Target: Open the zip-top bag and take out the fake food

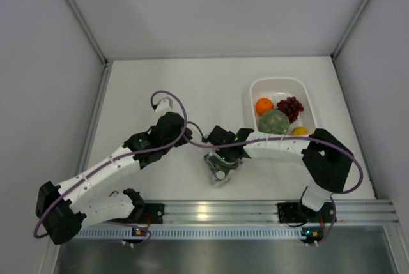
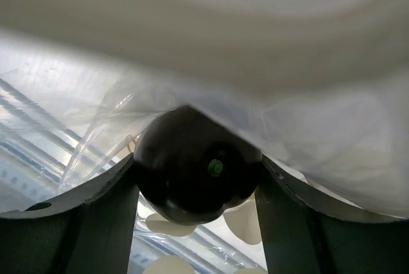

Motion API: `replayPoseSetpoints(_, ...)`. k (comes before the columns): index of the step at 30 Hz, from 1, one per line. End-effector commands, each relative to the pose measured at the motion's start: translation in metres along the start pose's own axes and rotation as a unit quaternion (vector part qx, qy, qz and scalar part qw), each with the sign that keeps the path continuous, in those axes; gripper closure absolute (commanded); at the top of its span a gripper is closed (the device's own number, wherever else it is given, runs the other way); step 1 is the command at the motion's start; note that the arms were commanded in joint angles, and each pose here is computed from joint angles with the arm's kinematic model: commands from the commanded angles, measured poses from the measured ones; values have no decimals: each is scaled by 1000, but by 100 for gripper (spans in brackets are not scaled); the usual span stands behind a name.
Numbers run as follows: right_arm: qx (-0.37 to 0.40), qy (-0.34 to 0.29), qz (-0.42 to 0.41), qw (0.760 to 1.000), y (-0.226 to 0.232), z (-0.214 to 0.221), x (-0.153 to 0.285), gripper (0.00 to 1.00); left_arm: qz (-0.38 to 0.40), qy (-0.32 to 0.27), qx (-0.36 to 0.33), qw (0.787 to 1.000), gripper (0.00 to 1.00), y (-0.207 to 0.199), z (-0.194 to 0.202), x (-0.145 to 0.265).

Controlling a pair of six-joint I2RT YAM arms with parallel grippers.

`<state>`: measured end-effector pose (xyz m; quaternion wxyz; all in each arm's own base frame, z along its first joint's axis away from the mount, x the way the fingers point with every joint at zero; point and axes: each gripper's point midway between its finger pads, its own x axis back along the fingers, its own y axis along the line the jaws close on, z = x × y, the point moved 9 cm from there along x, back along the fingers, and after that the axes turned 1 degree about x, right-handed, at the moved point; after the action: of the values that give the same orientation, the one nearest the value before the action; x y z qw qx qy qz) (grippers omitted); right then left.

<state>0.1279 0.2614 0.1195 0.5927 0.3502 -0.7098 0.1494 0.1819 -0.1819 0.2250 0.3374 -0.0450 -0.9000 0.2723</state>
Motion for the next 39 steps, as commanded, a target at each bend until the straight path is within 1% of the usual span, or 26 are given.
replayPoseSetpoints(1, 15, -21, 27, 999, 3, -8, 2, 58, 22, -47, 8, 999, 100, -13, -20, 8)
replayPoseSetpoints(5, 11, -90, 13, 996, 11, -23, 31, 64, 34, -46, 6, 998, 100, -14, -21, 13)
replayPoseSetpoints(9, 5, -153, 1, 988, 17, -36, 56, 65, 61, -40, 6, 997, 100, -21, -26, 22)
replayPoseSetpoints(11, -1, -189, 10, 982, 17, -44, 68, 65, 78, -37, 6, 996, 100, -26, -29, 28)
replayPoseSetpoints(15, 8, -232, 3, 973, 21, -55, 87, 66, 109, -33, 0, 993, 100, -33, -34, 39)
replayPoseSetpoints(21, 19, -324, -20, 946, 31, -71, 136, 67, 123, -32, -50, 991, 100, -40, -40, 41)
replayPoseSetpoints(24, 19, -365, -25, 930, 33, -74, 161, 67, 117, -29, -63, 991, 100, -42, -40, 36)
replayPoseSetpoints(27, 9, -414, -30, 910, 33, -74, 182, 67, 112, -24, -74, 991, 100, -43, -39, 30)
replayPoseSetpoints(28, 5, -441, -37, 897, 34, -73, 194, 67, 112, -22, -78, 990, 100, -45, -39, 29)
replayPoseSetpoints(32, 9, -478, -18, 878, 29, -74, 207, 68, 119, -18, -86, 989, 100, -50, -40, 27)
replayPoseSetpoints(33, 9, -481, -9, 876, 27, -74, 206, 69, 118, -20, -85, 989, 100, -50, -41, 27)
replayPoseSetpoints(36, 5, -510, -5, 860, 23, -72, 210, 71, 100, -38, -85, 991, 100, -47, -44, 25)
replayPoseSetpoints(37, 1, -534, -11, 845, 21, -67, 220, 71, 90, -43, -89, 991, 100, -45, -45, 24)
replayPoseSetpoints(38, -5, -575, -23, 818, 23, -71, 231, 71, 79, -51, -90, 991, 100, -42, -45, 22)
replayPoseSetpoints(39, -8, -584, -23, 812, 19, -64, 222, 71, 77, -52, -92, 991, 100, -41, -45, 22)
